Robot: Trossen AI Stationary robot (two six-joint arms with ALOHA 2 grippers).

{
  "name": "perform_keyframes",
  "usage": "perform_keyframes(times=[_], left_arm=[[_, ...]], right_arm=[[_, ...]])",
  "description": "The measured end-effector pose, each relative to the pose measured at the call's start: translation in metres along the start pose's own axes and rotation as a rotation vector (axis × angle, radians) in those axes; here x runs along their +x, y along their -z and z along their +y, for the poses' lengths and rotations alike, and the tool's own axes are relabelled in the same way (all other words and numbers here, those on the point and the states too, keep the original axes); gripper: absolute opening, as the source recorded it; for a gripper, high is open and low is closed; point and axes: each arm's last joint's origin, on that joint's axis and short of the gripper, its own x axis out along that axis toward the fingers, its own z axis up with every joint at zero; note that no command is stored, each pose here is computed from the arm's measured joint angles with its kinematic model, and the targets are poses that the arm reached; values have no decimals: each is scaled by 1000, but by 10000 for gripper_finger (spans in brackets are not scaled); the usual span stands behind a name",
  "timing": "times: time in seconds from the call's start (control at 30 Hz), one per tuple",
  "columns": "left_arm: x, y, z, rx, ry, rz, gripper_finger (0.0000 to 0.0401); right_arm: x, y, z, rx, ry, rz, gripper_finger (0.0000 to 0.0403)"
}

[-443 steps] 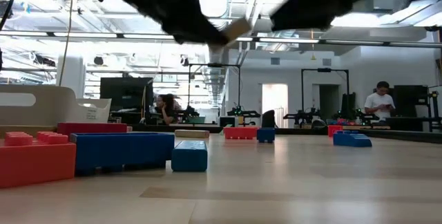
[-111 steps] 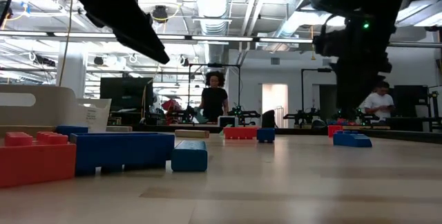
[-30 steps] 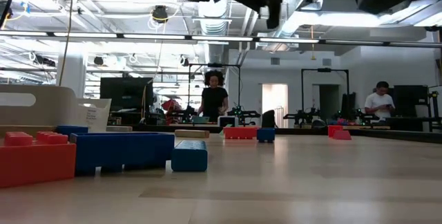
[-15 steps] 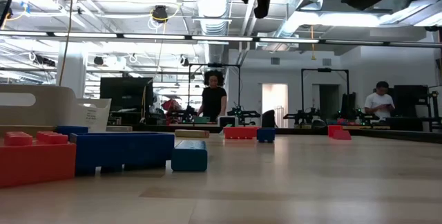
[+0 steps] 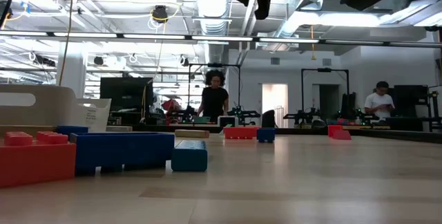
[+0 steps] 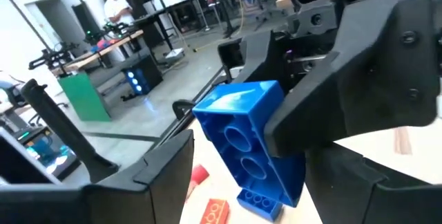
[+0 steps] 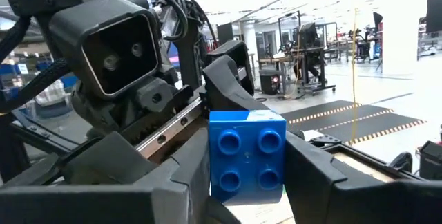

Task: Sort blocks by size
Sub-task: Put the blue small game piece into the white bin

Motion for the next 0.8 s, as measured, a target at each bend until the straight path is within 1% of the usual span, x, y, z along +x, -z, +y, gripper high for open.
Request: perform_keyframes(times=[0.07, 0.13, 0.4, 0.47, 0.57, 0.8], left_arm=[[2, 1, 1, -7, -6, 4, 238], [3, 1, 2, -11, -7, 9, 223], [3, 2, 2, -7, -20, 18, 116], [3, 3, 2, -7, -20, 21, 99], [3, 3, 2, -8, -18, 23, 85], [3, 4, 2, -8, -1, 26, 82]], right_arm=[[0, 0, 0, -1, 3, 1, 169], [0, 1, 0, -4, 4, 7, 172], [0, 2, -1, -6, 20, 24, 194], [0, 3, -1, -10, 20, 30, 197], [0, 3, -1, -17, 19, 37, 204], [-4, -10, -2, -68, -8, 87, 236]])
